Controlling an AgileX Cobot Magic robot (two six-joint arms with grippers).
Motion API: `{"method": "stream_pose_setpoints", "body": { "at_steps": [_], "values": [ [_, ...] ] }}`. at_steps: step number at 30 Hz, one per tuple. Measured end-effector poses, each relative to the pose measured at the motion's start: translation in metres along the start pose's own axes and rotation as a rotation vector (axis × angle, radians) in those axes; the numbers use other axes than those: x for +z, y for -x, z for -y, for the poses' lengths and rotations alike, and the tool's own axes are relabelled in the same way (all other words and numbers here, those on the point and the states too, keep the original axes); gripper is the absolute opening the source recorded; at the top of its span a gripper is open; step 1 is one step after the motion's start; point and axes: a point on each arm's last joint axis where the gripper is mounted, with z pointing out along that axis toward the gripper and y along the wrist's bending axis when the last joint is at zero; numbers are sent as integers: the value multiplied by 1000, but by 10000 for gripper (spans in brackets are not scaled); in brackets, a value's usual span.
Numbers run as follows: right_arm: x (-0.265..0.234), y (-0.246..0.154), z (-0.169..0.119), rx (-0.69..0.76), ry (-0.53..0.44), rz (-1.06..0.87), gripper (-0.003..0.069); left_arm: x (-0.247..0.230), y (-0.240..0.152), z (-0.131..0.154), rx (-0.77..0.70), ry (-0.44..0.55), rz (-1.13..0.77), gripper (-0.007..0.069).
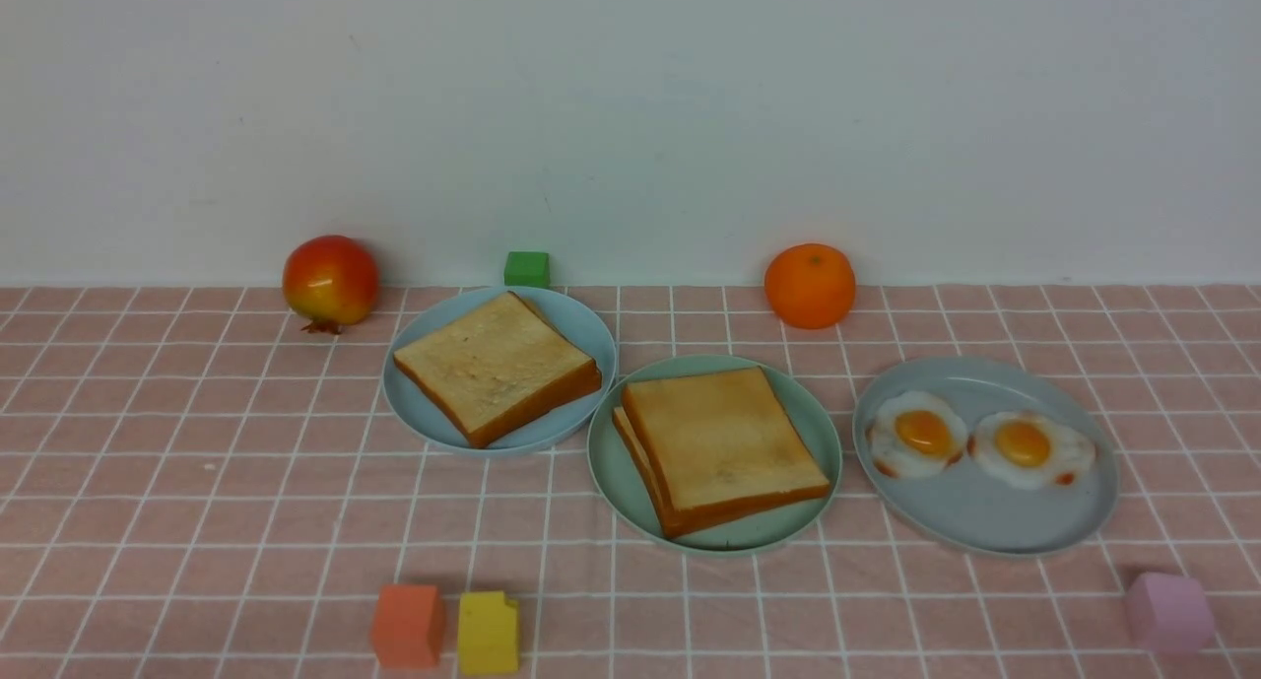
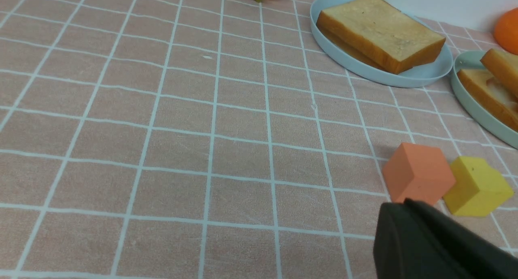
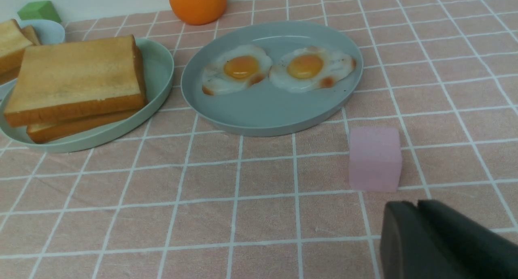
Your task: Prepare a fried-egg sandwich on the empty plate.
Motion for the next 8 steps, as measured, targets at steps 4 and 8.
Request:
{"method": "stream_pose_setpoints", "body": {
  "at_steps": [4,8],
  "values": [
    [0,0,0,0,0,0,83,0,0,0,0,0,0,13],
    [0,0,0,0,0,0,83,0,0,0,0,0,0,13]
  ]
}}
